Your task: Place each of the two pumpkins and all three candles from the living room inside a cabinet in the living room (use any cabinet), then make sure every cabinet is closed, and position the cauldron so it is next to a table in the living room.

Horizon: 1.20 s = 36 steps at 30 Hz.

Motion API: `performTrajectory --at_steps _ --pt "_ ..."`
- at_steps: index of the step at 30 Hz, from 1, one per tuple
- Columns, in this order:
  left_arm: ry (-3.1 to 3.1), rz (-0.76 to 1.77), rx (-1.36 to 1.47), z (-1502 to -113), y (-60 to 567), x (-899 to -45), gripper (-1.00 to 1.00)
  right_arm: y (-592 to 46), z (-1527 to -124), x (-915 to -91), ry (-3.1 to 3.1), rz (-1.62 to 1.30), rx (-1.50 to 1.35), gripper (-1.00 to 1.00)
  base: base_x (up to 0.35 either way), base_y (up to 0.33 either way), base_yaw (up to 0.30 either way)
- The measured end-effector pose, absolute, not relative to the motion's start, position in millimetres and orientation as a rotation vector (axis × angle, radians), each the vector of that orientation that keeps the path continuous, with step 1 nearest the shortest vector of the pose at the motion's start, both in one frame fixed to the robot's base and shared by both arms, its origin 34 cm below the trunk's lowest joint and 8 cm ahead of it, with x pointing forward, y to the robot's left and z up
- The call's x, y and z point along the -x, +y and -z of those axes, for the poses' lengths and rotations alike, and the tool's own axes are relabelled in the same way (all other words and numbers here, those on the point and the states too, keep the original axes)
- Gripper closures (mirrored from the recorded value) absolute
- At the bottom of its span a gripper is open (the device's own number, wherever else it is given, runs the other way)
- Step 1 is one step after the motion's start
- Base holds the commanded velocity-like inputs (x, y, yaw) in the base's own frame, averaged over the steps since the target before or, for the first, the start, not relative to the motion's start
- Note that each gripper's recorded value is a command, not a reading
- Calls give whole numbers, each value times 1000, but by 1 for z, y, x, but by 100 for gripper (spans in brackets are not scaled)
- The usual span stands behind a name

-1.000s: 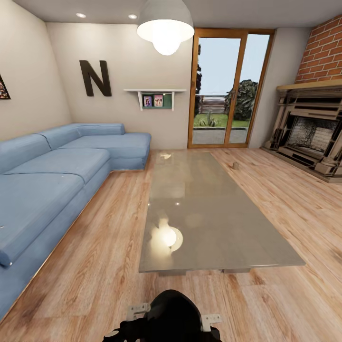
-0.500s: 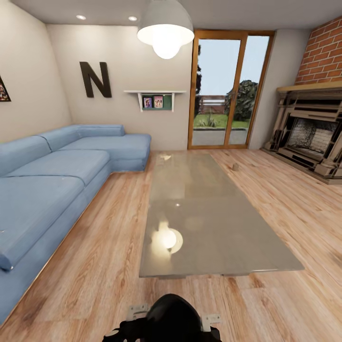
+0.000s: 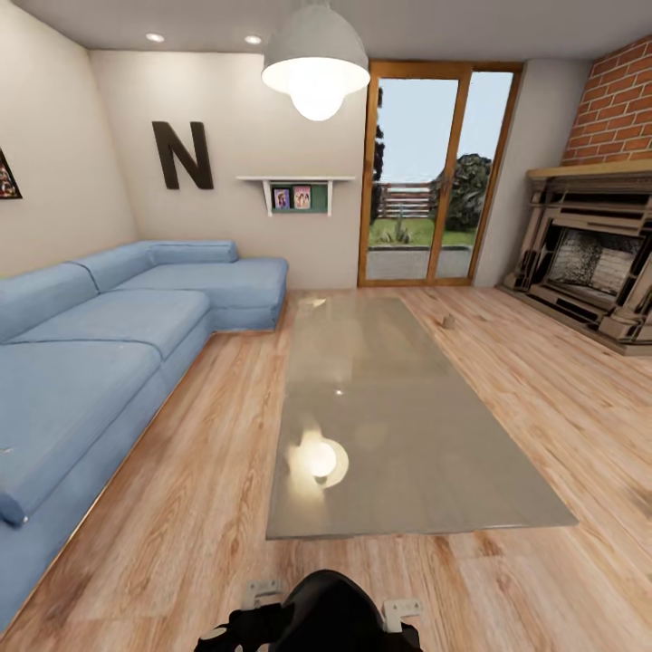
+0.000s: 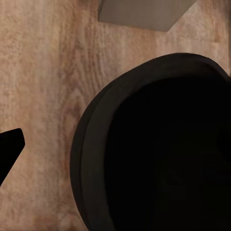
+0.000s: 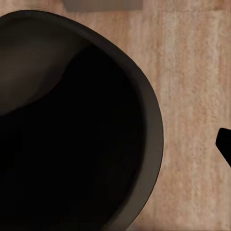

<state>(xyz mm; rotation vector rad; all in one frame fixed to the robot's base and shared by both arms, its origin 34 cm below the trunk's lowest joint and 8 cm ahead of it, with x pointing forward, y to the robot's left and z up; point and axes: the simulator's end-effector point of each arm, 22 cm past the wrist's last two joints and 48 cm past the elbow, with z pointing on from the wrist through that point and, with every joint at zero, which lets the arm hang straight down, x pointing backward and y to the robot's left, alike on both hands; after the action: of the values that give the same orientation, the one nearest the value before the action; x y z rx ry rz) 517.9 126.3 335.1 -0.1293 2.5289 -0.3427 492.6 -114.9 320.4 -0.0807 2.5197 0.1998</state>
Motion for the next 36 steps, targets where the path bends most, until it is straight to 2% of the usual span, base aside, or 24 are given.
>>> performTrajectory --at_steps 26,36 --pt "2521 336 126 -370 128 -526 -100 -115 -354 -499 2524 -200 81 -100 -2 0 0" --pt "2523 336 121 -370 127 -526 -100 -115 -354 -499 2524 -200 81 -100 -242 0 0"
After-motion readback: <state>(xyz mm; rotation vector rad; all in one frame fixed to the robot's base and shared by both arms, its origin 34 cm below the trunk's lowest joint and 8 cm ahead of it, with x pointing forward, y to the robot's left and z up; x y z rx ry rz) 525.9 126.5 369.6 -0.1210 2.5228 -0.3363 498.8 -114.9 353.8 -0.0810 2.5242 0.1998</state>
